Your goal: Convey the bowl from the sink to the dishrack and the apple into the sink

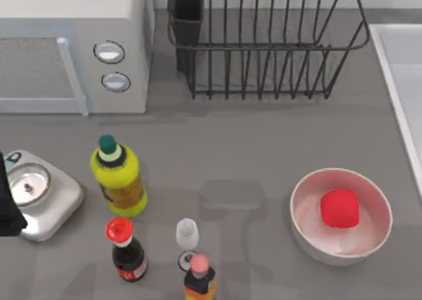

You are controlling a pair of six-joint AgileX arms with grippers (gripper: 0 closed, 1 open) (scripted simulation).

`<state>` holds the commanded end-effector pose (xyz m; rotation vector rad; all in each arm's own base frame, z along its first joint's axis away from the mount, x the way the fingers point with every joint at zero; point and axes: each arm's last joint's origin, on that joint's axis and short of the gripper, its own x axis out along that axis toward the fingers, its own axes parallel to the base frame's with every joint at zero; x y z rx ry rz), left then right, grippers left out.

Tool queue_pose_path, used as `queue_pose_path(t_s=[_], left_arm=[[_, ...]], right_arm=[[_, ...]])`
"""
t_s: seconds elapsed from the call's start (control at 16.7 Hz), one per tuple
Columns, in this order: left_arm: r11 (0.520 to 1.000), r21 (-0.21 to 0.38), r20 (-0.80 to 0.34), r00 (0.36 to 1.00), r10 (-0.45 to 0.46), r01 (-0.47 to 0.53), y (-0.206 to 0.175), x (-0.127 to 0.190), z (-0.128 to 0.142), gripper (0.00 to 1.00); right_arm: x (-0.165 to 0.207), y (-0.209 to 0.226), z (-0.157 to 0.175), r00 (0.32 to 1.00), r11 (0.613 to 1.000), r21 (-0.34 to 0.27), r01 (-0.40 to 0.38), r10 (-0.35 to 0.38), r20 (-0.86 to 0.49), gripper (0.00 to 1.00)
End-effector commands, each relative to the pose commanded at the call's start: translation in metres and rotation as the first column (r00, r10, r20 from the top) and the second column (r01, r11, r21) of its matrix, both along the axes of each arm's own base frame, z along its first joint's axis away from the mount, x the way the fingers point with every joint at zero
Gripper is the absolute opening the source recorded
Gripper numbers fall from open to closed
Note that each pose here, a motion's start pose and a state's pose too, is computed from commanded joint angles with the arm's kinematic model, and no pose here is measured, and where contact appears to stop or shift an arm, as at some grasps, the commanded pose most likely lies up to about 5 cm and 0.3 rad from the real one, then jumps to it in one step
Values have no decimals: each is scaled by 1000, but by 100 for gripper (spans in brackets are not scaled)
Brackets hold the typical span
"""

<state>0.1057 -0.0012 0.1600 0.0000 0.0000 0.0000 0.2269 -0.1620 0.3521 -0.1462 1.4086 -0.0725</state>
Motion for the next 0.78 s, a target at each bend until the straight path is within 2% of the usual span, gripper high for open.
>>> queue_pose_path(t_s=[0.24,0.42,0.54,0.6,0.78], left_arm=[[1000,0,0,1000,0,0,0,0,0,100],[1000,0,0,1000,0,0,0,0,0,100],[1000,0,0,1000,0,0,0,0,0,100],[1000,0,0,1000,0,0,0,0,0,100],[1000,0,0,1000,0,0,0,0,0,100]], right_arm=[[66,55,6,979,976,-207,-69,106,174,0],[110,130,15,895,943,-322,-86,215,391,0],[126,193,24,787,935,-346,-81,273,553,0],[129,225,29,720,938,-339,-77,288,632,0],[117,315,43,497,964,-255,-79,260,828,0]])
